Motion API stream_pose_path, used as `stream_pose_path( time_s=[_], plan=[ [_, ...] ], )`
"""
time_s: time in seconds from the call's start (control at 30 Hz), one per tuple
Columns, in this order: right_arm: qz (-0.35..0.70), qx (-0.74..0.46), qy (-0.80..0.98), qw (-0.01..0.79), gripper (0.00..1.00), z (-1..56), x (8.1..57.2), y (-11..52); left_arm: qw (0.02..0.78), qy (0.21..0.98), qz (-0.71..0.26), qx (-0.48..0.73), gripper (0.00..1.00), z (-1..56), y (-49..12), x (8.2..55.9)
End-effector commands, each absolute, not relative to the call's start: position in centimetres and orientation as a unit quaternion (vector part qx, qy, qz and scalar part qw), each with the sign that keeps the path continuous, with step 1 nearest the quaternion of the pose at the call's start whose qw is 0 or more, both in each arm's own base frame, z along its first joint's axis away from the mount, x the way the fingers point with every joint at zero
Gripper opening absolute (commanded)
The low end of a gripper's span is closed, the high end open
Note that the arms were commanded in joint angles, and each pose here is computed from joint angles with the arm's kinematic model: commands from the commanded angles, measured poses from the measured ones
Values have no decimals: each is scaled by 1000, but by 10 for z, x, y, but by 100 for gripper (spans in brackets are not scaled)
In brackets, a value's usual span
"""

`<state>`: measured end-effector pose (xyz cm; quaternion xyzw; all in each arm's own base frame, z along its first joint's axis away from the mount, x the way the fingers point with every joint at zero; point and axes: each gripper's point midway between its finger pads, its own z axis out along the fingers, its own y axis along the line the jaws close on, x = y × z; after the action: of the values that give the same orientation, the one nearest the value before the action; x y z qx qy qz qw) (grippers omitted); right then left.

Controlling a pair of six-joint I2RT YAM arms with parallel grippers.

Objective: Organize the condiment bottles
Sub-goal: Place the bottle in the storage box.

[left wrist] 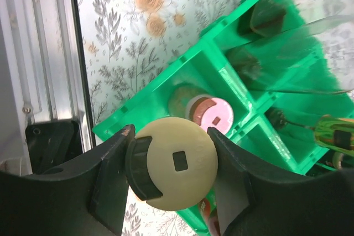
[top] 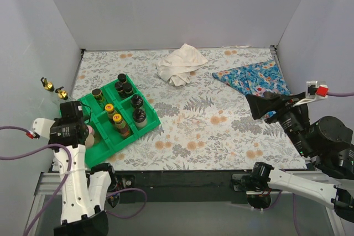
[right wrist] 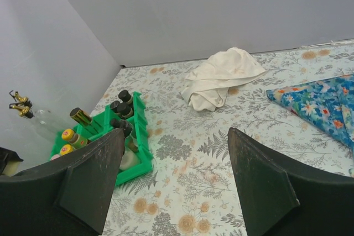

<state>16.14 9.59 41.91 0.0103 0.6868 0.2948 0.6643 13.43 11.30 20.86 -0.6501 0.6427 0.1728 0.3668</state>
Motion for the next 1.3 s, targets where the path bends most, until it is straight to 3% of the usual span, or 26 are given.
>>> stream_pose_path(
  time_s=[0.0, 0.43, 1.27],
  plan=[
    [322, 2, 674, 665, 84, 438, 159, 107, 324, 648, 160, -670, 0, 185, 103, 119],
    [334, 5, 674, 659, 84, 445, 156, 107, 264, 636, 173, -704, 0, 156, 101, 122],
    [291, 39, 647, 704, 83, 462, 162, 73, 292, 524, 251, -759, 0, 148, 133, 121]
  ],
)
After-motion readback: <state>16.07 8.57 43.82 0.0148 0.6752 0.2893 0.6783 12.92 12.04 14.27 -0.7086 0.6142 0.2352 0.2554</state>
